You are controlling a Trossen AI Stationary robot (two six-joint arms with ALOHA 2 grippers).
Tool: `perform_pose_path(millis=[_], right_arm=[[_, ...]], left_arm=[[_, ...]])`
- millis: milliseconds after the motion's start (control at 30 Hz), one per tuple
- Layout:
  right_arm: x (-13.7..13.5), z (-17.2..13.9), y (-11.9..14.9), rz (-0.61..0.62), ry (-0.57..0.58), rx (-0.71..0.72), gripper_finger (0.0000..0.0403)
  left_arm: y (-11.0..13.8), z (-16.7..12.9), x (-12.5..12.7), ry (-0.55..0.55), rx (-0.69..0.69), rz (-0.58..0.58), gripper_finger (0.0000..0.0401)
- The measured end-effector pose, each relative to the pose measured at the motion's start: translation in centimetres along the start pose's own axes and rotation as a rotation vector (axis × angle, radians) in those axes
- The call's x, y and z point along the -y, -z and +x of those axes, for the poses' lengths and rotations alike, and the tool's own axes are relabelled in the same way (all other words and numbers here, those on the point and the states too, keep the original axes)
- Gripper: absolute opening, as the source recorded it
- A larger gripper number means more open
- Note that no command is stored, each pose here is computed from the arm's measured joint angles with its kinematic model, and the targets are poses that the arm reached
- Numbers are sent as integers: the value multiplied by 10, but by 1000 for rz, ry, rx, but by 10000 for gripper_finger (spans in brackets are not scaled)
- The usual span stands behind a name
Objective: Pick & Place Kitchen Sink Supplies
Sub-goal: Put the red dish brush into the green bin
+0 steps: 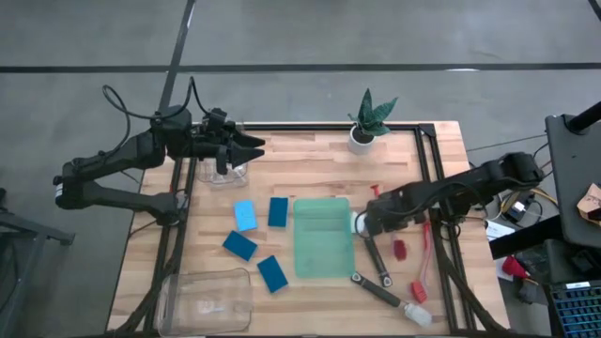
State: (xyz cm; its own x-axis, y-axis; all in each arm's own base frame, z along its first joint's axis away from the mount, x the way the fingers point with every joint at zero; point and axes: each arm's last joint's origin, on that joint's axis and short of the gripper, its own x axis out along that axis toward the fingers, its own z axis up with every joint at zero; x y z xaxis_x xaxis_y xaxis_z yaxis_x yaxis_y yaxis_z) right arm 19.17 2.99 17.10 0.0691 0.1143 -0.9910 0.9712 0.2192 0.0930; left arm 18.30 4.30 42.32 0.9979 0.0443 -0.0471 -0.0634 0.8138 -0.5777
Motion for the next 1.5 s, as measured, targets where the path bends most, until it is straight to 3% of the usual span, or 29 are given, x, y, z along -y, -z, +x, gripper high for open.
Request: perform_pose_path(millis=[200,367,467,667,867,1033,1500], right_arm=[[-20,-38,1,-48,-162,63,33],[-62,-75,-1,-209,-410,164,33],[-88,-89,-2,-284,-443,207,33],[-143,-88,-8,-452,-416,241,33],[-178,-57,-12,-484,-353,101,33],[-183,-29,-8,-488,-282,22,33],[-176,-6,-8,-477,-238,34,34]], left_arm=[[0,0,0,0,0,6,262],[0,0,0,0,0,8,262],[0,0,0,0,0,8,262],[0,0,0,0,0,9,262],[0,0,0,-1,-1,8,262],[0,0,0,-1,-1,2,262],[0,0,0,-1,-2,3,262]])
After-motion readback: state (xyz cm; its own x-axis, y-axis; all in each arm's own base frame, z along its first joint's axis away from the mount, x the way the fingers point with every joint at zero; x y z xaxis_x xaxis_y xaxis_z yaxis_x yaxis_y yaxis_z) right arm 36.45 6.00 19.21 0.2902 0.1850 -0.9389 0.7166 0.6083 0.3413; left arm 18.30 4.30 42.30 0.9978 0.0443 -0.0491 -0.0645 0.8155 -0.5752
